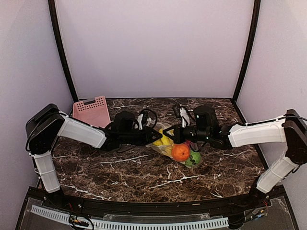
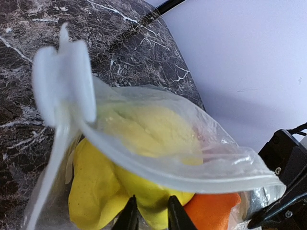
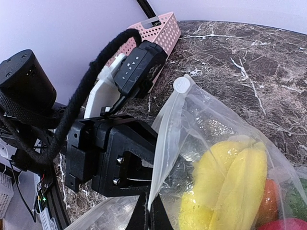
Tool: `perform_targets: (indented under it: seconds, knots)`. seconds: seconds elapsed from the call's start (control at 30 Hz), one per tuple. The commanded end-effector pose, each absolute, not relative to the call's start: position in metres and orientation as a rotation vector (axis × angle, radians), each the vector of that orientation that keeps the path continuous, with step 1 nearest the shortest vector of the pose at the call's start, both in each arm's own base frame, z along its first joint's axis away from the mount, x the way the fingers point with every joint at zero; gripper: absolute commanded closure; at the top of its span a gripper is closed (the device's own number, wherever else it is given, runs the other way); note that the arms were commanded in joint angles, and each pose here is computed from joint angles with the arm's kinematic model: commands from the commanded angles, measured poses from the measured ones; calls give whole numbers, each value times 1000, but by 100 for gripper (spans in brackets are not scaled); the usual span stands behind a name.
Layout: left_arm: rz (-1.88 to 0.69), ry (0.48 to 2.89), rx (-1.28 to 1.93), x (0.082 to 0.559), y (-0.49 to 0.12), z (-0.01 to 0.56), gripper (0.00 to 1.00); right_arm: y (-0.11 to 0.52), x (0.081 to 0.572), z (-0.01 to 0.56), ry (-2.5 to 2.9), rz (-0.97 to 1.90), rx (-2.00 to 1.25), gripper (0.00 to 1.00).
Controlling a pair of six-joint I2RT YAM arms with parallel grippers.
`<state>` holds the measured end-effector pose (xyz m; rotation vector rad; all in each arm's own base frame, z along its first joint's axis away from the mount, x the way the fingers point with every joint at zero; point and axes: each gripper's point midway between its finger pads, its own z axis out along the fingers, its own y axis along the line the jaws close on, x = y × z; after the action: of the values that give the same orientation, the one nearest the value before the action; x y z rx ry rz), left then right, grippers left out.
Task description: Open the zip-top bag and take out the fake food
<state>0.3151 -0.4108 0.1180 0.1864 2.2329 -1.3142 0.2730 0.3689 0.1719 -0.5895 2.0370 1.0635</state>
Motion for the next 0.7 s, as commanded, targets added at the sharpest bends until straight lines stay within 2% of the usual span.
perform_targets:
  seconds: [0.0, 0.07, 0.17, 0.23, 0.27, 0.33, 0.4, 0.67]
  knots:
    - [-1354, 2159, 246, 307, -407, 141, 82, 366, 278, 189, 1977, 1069, -544, 100]
    - [-1353, 2155, 261, 304, -405, 142, 88, 365, 280, 192, 1973, 1066, -533, 100]
    - [-1324, 2171, 248, 301, -397, 137, 90, 362, 282, 198, 1958, 1058, -518, 100]
    - [-1320, 2180, 226, 301, -394, 136, 83, 361, 281, 199, 1952, 1061, -520, 100]
    - [-1317, 2184, 216, 302, -394, 136, 72, 361, 280, 199, 1952, 1063, -522, 100]
    - [-1311, 2187, 194, 305, -395, 135, 57, 361, 279, 199, 1952, 1067, -527, 100]
    - [-1322, 2171, 183, 309, -399, 138, 50, 361, 278, 197, 1955, 1068, -526, 100]
    - [-1371, 2174, 167, 328, -424, 137, 41, 360, 275, 195, 1957, 1072, -537, 100]
